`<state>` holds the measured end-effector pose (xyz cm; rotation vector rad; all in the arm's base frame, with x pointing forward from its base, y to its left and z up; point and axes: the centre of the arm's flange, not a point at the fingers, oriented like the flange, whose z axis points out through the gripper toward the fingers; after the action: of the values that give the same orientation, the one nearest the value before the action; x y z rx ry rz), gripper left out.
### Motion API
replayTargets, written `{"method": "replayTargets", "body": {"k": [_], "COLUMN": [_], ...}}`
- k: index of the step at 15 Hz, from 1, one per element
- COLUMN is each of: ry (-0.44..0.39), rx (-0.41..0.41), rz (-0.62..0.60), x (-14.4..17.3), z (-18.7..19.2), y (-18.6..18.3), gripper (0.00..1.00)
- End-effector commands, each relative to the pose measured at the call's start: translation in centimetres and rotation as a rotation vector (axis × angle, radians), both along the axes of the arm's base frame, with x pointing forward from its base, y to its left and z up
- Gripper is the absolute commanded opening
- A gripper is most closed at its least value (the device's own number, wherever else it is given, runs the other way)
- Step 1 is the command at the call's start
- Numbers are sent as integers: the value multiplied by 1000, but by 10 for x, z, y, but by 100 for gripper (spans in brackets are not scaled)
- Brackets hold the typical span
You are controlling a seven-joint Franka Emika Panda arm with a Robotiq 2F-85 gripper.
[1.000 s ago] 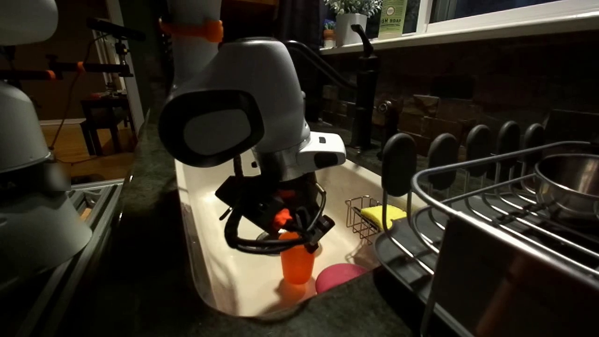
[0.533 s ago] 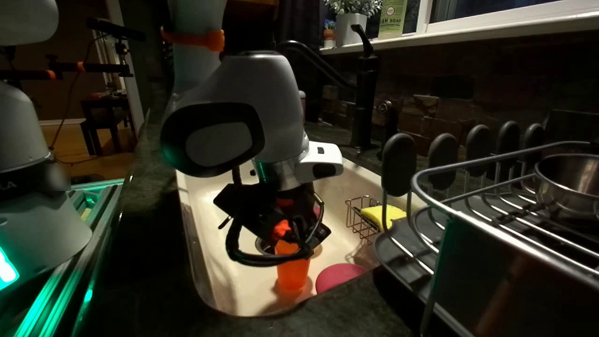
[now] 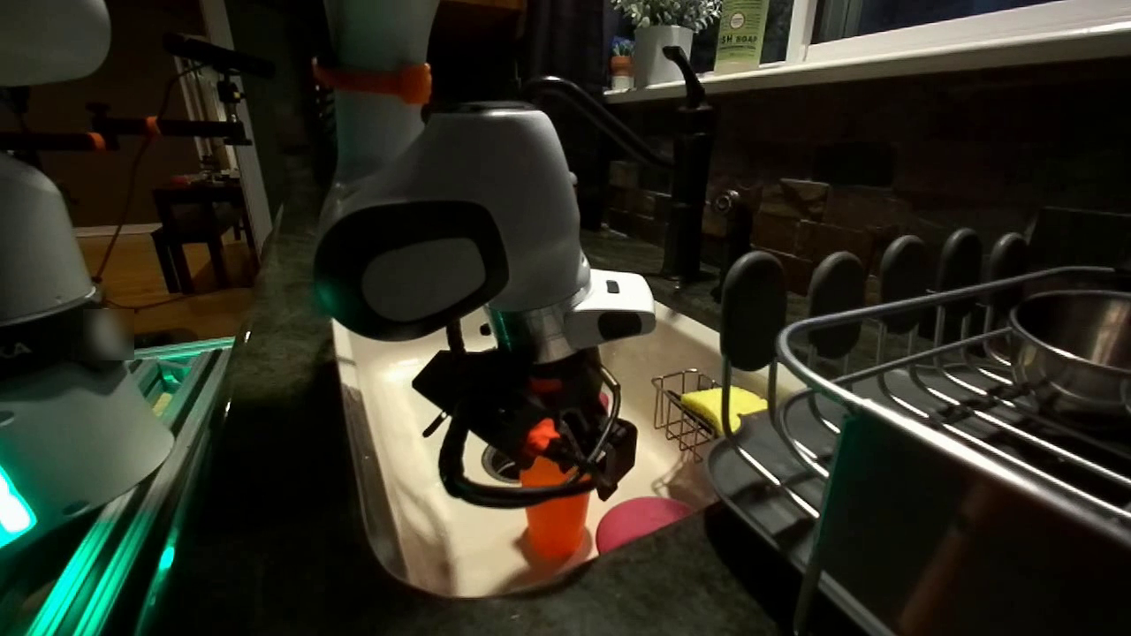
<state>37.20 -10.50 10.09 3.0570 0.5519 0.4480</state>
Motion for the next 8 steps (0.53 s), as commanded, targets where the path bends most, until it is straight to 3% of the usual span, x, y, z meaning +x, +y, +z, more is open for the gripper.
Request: {"method": "replayTargets", "body": {"k": [1,3,8], "ry": [-52,-63,-27], "rx": [2,15,134], "rz": [4,6,-43], "x": [0,4,23], "z": [17,25,37], "y": [3,7,40], "gripper": [89,100,100]}}
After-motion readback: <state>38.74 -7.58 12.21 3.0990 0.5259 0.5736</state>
